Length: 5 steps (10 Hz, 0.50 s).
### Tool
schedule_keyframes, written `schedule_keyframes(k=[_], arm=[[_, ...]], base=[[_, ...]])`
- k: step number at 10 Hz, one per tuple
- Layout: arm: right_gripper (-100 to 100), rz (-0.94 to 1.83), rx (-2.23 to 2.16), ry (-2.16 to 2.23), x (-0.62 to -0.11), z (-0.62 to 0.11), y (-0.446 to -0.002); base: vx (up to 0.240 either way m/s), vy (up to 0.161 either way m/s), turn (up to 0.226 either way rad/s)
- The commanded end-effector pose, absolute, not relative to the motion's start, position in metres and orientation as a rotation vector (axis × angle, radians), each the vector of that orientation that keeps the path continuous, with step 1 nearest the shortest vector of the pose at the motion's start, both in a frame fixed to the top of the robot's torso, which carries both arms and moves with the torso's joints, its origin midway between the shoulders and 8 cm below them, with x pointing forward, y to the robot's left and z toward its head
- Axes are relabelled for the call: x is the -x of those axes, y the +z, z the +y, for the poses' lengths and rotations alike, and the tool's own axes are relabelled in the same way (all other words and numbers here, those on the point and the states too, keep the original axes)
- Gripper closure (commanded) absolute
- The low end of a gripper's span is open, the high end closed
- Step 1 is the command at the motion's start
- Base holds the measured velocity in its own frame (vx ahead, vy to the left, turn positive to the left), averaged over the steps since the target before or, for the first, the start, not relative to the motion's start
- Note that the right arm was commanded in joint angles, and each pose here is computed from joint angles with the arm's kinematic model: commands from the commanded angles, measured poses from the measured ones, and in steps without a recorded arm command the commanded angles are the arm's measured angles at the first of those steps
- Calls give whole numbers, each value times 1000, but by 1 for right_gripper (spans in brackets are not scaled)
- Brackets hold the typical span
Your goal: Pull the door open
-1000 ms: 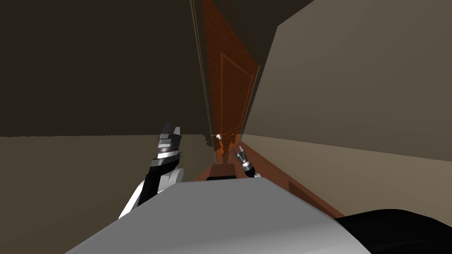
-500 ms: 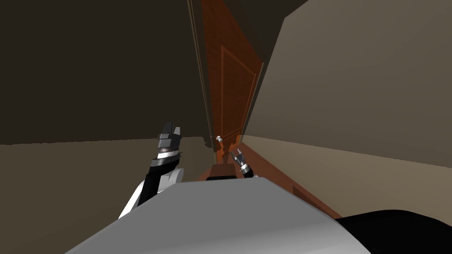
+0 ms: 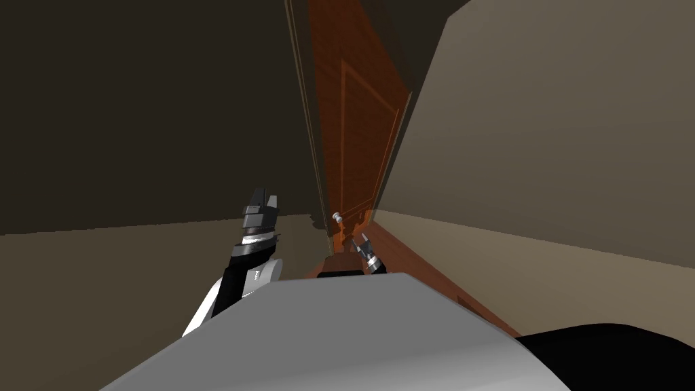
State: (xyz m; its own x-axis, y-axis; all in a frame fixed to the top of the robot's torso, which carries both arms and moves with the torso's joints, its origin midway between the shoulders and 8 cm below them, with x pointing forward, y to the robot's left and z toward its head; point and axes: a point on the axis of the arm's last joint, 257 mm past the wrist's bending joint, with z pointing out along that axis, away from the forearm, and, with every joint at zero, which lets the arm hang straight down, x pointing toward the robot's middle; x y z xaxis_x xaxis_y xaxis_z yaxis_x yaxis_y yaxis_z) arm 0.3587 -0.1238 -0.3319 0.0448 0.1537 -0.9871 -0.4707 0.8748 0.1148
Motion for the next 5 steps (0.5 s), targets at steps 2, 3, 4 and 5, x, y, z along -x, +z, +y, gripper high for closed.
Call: schedule_keyframes(k=[2, 3, 4, 5], arm=[[-100, 1475, 318, 470, -351, -113, -349], [-100, 1483, 336, 465, -348, -109, -355], [-100, 1489, 350, 462, -346, -105, -360], [-100, 1500, 378, 457, -341, -97, -369]], base=[[96, 3, 45], [101, -7, 32], [83, -19, 32], [97, -6, 66]])
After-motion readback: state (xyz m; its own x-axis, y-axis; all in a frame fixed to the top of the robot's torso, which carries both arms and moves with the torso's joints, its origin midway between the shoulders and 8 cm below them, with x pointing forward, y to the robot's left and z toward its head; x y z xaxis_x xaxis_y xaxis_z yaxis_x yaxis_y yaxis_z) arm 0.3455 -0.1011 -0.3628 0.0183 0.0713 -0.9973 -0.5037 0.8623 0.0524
